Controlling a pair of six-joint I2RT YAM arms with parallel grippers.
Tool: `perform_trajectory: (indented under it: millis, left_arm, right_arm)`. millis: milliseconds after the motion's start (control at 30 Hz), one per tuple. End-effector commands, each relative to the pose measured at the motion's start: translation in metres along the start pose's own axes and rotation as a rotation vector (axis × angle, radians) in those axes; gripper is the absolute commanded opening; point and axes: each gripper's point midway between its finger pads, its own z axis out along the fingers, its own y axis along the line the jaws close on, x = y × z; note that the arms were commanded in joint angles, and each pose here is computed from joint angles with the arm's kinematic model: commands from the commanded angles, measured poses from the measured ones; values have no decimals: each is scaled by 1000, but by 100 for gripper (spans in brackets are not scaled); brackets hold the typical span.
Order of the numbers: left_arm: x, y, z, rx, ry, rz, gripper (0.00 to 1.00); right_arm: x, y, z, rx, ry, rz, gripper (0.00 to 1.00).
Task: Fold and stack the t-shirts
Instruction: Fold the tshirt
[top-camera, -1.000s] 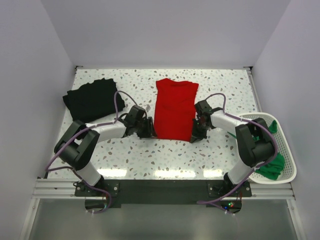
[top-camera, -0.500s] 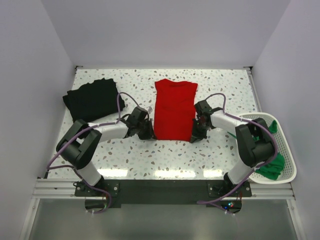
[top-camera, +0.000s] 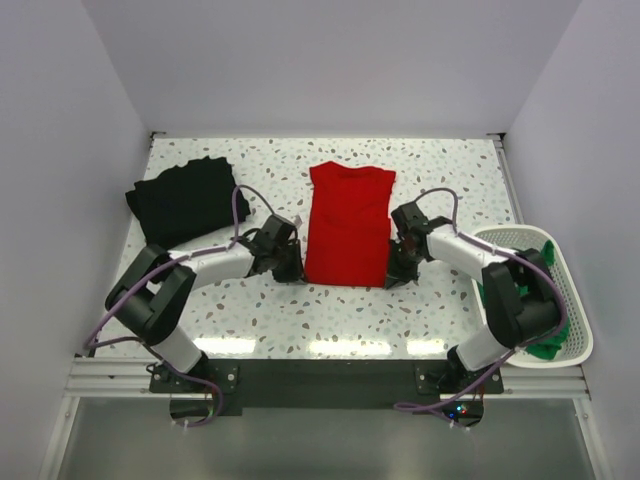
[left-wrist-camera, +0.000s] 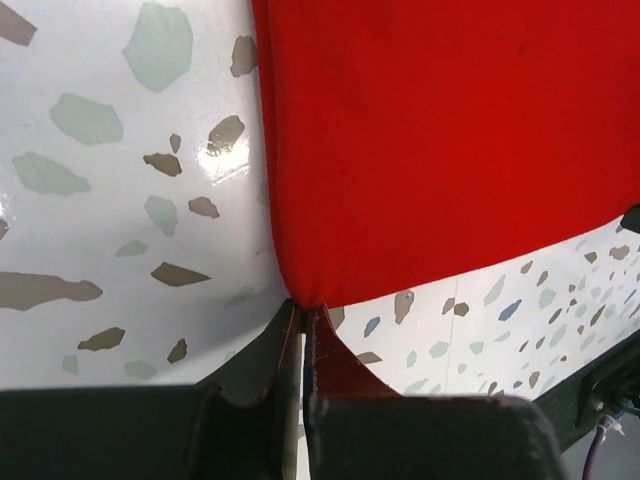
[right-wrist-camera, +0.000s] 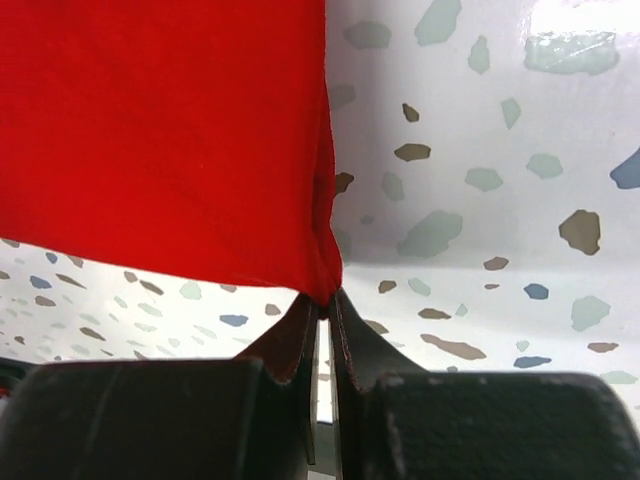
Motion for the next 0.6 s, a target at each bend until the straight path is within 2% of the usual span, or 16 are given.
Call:
perform_trajectory:
  millis: [0, 167, 433, 567]
  left_arm:
    - [-1, 1, -15, -20, -16, 16, 0]
    - [-8, -8, -40, -7, -54, 23, 0]
    - [-3, -13, -81, -11, -47, 34, 0]
    - [-7, -26, -114, 6, -60, 52, 0]
  right_arm:
    - [6, -4, -13, 19, 3, 0, 0]
    - [15, -6, -35, 19, 14, -19, 0]
    - [42, -9, -78, -6, 46, -33, 0]
    - [52, -6, -108, -33, 21, -36, 0]
